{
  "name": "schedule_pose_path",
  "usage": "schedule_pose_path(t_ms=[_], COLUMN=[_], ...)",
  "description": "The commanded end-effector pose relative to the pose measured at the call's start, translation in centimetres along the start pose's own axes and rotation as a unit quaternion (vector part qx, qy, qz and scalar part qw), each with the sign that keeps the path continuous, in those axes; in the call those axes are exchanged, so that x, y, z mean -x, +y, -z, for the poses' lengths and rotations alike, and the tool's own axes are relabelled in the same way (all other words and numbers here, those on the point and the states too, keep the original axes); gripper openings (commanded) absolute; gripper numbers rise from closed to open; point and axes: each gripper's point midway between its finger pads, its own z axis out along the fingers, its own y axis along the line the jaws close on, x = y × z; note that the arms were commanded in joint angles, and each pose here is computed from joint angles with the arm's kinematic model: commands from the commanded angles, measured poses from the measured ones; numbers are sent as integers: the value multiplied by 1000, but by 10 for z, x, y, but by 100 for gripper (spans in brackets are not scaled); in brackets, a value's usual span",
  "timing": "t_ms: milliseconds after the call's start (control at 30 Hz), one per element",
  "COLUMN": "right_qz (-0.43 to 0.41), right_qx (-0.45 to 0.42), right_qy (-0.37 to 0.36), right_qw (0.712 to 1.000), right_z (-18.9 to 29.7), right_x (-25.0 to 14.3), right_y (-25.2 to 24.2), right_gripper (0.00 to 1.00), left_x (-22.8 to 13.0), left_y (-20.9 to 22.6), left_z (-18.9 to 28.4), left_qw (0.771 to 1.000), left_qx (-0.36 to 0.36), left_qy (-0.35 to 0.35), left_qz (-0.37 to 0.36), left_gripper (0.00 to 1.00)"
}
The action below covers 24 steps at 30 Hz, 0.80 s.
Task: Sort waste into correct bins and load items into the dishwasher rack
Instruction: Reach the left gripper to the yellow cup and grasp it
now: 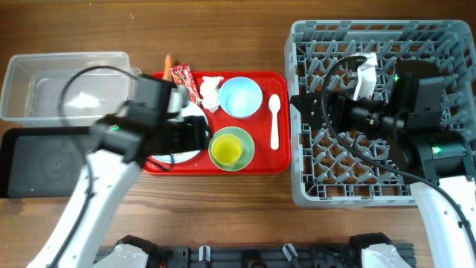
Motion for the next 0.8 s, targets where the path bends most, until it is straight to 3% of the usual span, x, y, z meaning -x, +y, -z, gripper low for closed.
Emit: schedule_pose_path(t_ms=[0,233,300,400,633,767], right_qz=[-17,-59,-65,-64,-62,-61], right_qx=[7,-76,-91,-91,-91,-94], right_qy=[9,47,55,53,51,50], right_qw=[1000,994,992,992,993,992], right_z=[3,1,2,1,1,2], right_x=[-1,-28,-33,-32,-31,-30], right_y=[5,-30,-36,-36,-35,-37], right_gripper=[100,100,100,100,100,100], left_x=[4,13,10,10,32,47], left_y=[12,7,10,7,-4,-12], left_z=[-43,-111,-118,-117,-66,-10], left_qw=[992,990,988,990,994,996], left_qx=[129,140,147,137,100,-2], left_qy=[-6,21,32,34,-30,-77], left_qz=[-11,-23,-22,-20,-8,35], left_gripper=[73,56,43,4,4,4])
